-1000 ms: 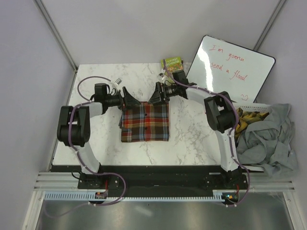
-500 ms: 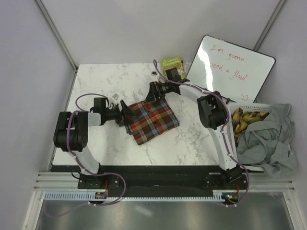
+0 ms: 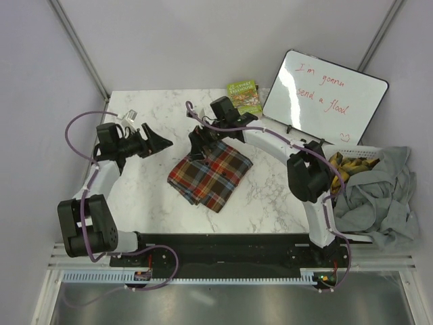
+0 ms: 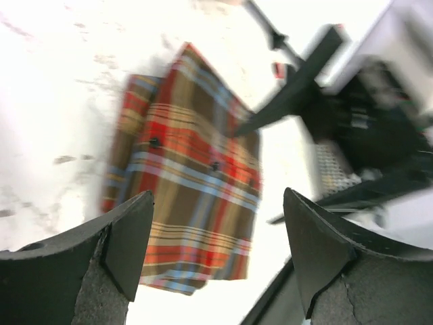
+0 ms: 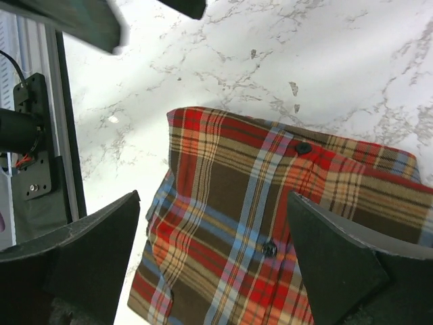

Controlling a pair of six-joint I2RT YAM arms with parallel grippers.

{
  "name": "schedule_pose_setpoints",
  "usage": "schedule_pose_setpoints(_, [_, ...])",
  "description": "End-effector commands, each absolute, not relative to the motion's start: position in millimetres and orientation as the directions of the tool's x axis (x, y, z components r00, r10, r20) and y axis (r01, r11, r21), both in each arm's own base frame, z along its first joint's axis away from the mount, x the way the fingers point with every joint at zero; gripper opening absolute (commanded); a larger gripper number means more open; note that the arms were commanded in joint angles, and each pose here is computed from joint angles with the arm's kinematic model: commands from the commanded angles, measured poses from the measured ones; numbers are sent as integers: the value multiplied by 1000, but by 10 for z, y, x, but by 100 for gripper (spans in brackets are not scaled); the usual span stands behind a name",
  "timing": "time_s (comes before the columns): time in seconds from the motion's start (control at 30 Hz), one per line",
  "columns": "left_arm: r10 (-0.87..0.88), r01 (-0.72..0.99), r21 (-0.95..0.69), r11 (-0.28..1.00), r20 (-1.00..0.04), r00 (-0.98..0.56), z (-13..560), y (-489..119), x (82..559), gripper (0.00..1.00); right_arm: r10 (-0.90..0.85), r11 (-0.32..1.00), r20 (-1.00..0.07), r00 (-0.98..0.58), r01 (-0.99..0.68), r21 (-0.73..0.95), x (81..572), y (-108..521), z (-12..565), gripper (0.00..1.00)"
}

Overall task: Fold and stack the long sleeve shirts
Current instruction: Fold the shirt

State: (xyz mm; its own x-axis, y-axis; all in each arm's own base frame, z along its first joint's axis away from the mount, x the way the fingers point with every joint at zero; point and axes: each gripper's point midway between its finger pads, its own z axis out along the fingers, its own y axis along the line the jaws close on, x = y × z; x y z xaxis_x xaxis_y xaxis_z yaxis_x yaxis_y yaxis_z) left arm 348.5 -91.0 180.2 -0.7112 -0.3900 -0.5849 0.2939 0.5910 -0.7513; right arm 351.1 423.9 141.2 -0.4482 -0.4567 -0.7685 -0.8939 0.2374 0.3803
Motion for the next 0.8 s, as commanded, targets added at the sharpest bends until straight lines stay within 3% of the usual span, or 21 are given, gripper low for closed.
schedule_pose_setpoints(0.0, [-333, 204, -646, 735, -607, -722, 1393, -710, 3468, 84, -493, 315, -743, -453, -889, 333, 3486, 3947, 1441, 96])
schedule_pose_setpoints(0.1, [-242, 311, -596, 740, -668, -704, 1404, -818, 3354, 79, -541, 332, -708, -454, -889, 316, 3333, 3742, 1397, 91])
schedule_pose_setpoints(0.17, [-110, 436, -457, 775, -777, -620, 1500, -838, 3343, 75, -560, 360, -674, -481, -874, 325, 3183, 3586, 1290, 88])
schedule_pose_setpoints(0.27, [115, 586, -229, 777, -863, -491, 1517, -846, 3372, 68, -581, 442, -626, -521, -847, 295, 3112, 3364, 1011, 78])
schedule_pose_setpoints(0.4, [248, 642, -186, 744, -815, -524, 1272, -813, 3316, 59, -629, 466, -580, -518, -848, 252, 3123, 3236, 667, 67])
schedule_pose_setpoints(0.5, [314, 669, -151, 728, -794, -520, 1143, -774, 3284, 58, -674, 439, -569, -470, -875, 204, 3240, 3234, 489, 64])
schedule_pose_setpoints(0.6, [369, 758, -89, 646, -833, -412, 1235, -889, 3153, 56, -710, 378, -580, -401, -911, 167, 3394, 3332, 404, 58])
schedule_pose_setpoints(0.77, [562, 887, 195, 419, -823, -84, 1160, -1075, 2863, 50, -723, 240, -656, -217, -969, 56, 3670, 3490, 628, 51])
